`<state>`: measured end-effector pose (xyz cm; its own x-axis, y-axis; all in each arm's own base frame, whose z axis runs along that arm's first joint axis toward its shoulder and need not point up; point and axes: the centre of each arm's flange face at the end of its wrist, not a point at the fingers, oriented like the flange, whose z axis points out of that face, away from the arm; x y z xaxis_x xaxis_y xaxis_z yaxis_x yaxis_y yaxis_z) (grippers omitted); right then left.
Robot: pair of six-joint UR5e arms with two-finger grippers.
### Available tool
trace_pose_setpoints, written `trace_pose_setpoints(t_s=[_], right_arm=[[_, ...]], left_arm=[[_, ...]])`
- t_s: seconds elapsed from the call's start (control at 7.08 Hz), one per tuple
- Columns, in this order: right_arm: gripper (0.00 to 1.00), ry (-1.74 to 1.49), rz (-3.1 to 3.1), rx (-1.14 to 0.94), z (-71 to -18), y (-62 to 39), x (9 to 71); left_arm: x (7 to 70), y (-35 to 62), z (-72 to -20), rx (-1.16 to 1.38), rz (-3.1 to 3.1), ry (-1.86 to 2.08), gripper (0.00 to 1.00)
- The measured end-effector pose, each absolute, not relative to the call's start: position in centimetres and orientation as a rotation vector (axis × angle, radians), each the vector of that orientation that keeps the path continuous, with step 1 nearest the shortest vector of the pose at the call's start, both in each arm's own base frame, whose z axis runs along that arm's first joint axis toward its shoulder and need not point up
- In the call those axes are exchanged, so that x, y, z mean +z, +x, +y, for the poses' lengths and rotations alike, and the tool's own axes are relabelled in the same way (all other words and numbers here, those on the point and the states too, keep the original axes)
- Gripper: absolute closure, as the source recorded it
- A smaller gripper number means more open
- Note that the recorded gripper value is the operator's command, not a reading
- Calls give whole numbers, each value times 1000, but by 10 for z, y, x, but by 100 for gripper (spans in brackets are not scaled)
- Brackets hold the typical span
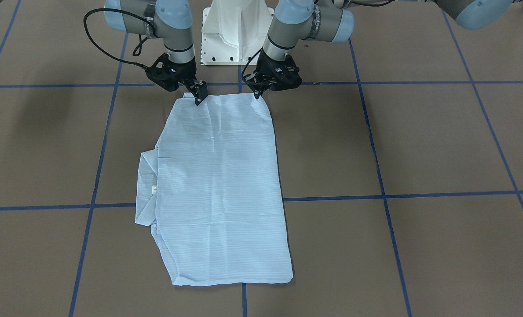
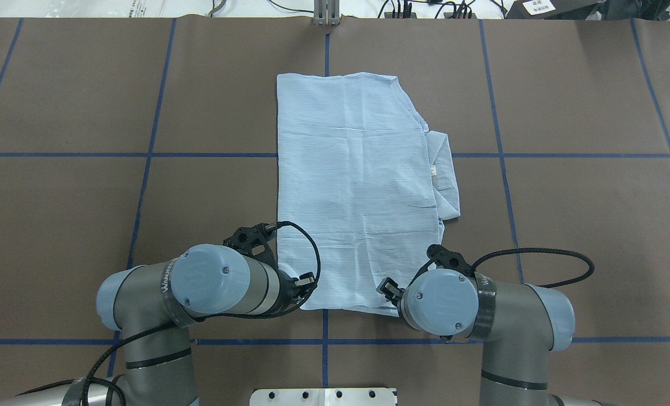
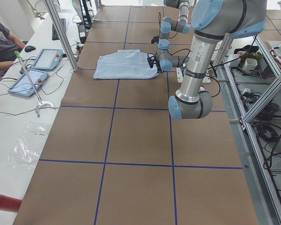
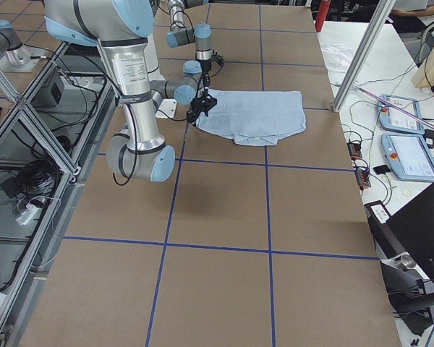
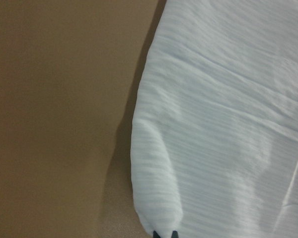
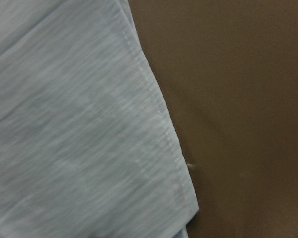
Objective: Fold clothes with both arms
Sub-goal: 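Move the right gripper to the shirt corner nearest the robot, then grasp the near shirt corners with both grippers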
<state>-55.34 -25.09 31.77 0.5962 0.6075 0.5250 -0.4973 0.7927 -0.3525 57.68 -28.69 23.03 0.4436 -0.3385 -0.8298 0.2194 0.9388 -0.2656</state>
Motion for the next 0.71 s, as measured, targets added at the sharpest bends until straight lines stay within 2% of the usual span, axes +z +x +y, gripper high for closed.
trace_pose_setpoints(t_s=[0.71], right_arm=[[0,-174,-676,650,-255,-551,308]], left_arm=[[231,577,-287,-348,1056,-125,100]])
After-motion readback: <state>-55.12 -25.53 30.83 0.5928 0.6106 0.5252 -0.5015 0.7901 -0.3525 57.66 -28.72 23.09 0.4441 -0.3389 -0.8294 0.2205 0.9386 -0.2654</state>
